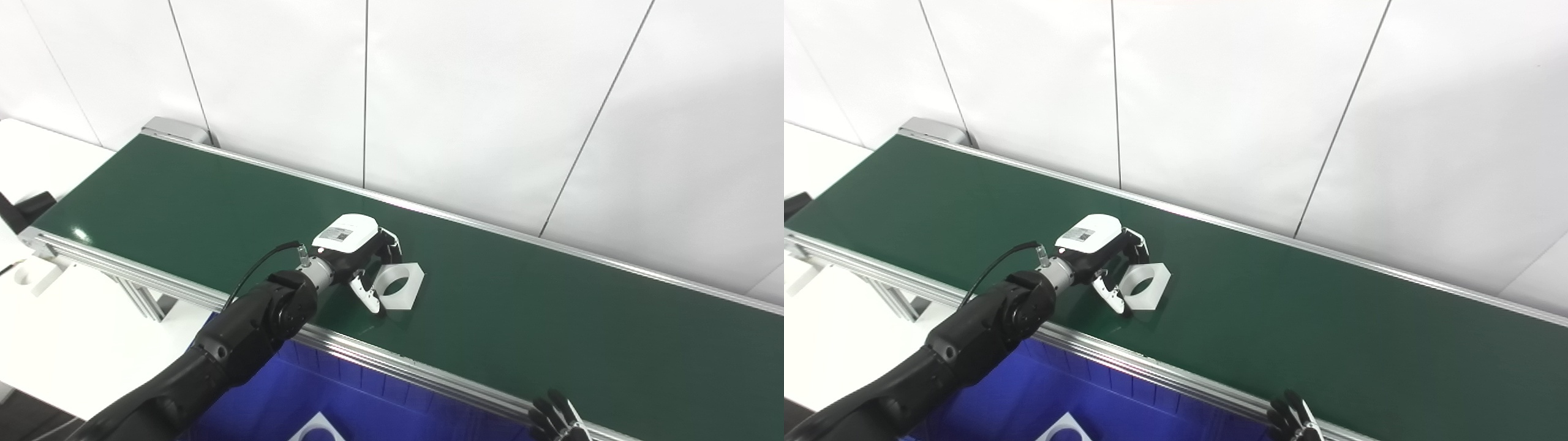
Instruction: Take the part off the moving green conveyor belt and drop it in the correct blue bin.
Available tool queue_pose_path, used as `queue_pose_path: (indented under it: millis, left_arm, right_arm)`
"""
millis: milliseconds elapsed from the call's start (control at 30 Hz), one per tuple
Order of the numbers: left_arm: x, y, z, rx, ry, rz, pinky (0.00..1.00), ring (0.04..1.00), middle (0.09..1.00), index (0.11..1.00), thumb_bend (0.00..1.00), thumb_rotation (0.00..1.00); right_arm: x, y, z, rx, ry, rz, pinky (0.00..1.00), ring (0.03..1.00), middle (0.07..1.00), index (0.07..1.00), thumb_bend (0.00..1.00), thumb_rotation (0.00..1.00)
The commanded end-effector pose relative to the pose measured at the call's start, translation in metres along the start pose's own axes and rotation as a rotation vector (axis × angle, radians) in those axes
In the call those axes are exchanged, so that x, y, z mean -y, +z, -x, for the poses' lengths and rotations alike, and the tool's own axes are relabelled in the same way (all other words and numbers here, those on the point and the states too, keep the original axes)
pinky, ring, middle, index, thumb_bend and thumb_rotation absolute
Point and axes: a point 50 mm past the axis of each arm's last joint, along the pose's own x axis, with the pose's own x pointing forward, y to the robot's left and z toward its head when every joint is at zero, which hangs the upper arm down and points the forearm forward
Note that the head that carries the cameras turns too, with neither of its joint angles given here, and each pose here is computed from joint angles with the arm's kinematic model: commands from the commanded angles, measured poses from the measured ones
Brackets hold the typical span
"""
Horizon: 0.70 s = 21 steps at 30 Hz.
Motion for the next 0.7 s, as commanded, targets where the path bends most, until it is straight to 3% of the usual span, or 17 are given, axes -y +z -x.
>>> queue_pose_path:
  millis: [0, 200, 333, 467, 567, 667]
  left_arm:
    - [-0.016, -0.008, 0.006, -0.020, 0.022, -0.035, 0.62, 0.613, 0.564, 0.469, 0.51, 0.00]
    - [-0.040, 0.010, 0.018, 0.034, 0.072, -0.063, 0.71, 0.646, 0.557, 0.472, 0.51, 0.00]
    - [-0.058, 0.021, 0.030, 0.076, 0.121, -0.079, 0.69, 0.620, 0.549, 0.475, 0.52, 0.00]
    - [-0.075, 0.032, 0.044, 0.112, 0.168, -0.082, 0.74, 0.653, 0.558, 0.461, 0.51, 0.00]
    - [-0.082, 0.036, 0.053, 0.121, 0.188, -0.076, 0.68, 0.627, 0.553, 0.467, 0.52, 0.00]
    - [-0.089, 0.039, 0.061, 0.135, 0.201, -0.079, 0.70, 0.636, 0.551, 0.464, 0.52, 0.00]
  right_arm:
    - [-0.002, 0.013, -0.003, 0.088, 0.015, 0.007, 0.86, 0.876, 0.889, 0.932, 0.63, 0.28]
    - [-0.001, 0.014, -0.002, 0.087, 0.015, 0.007, 0.85, 0.875, 0.888, 0.930, 0.64, 0.27]
    - [-0.001, 0.014, -0.001, 0.088, 0.015, 0.016, 0.85, 0.873, 0.885, 0.925, 0.64, 0.27]
    - [0.000, 0.015, -0.001, 0.088, 0.016, 0.016, 0.85, 0.874, 0.885, 0.923, 0.64, 0.27]
    - [0.000, 0.015, 0.000, 0.092, 0.016, 0.014, 0.85, 0.873, 0.885, 0.925, 0.64, 0.27]
    - [0.000, 0.015, 0.000, 0.086, 0.013, 0.021, 0.84, 0.867, 0.884, 0.924, 0.64, 0.28]
